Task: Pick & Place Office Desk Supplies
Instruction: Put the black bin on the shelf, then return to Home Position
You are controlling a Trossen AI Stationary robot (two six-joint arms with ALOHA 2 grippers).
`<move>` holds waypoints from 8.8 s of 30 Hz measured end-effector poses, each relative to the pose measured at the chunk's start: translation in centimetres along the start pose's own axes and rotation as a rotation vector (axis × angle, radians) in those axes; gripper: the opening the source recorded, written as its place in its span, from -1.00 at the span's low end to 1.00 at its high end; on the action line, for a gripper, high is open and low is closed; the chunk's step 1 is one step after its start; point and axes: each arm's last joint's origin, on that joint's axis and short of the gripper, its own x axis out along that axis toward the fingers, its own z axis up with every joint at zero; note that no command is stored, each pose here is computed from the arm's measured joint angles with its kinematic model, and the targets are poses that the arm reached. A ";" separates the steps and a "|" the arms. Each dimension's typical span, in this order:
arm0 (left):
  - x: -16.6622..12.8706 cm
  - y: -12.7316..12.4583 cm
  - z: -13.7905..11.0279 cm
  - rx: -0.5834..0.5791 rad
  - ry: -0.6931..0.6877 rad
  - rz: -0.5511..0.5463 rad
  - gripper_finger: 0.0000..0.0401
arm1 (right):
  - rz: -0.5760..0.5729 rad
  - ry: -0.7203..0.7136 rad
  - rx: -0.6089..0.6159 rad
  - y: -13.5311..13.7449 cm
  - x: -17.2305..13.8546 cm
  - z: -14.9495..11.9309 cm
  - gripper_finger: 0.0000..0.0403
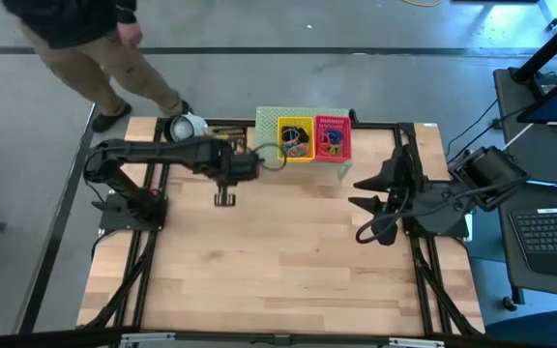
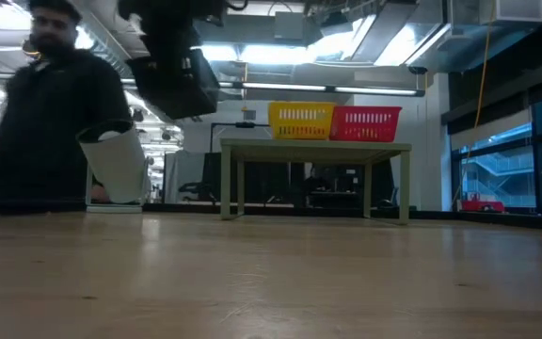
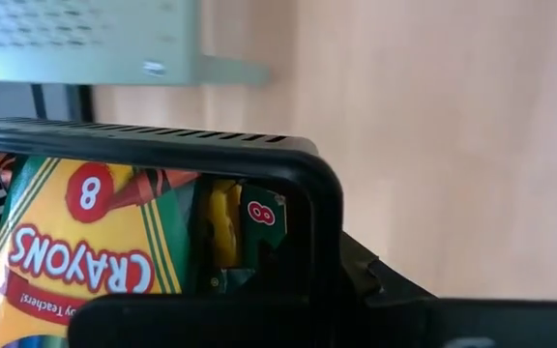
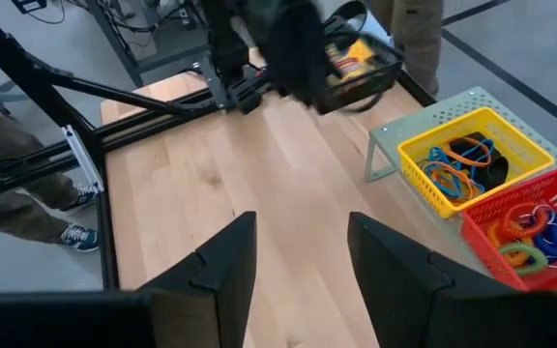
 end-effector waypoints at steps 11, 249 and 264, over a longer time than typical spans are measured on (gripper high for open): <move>3.5 4.1 1.9 0.050 -0.015 0.031 -0.99 | -0.007 -0.016 -0.081 -0.3 -0.3 0.1 -0.18; 8.7 -4.7 -21.1 -0.479 -1.257 -0.598 -0.29 | 0.537 -0.291 0.398 -16.5 14.1 -28.7 -0.46; 11.1 -5.3 -20.9 -0.436 -1.363 -0.484 -0.29 | 0.583 -0.306 0.358 -17.6 15.3 -29.1 -0.46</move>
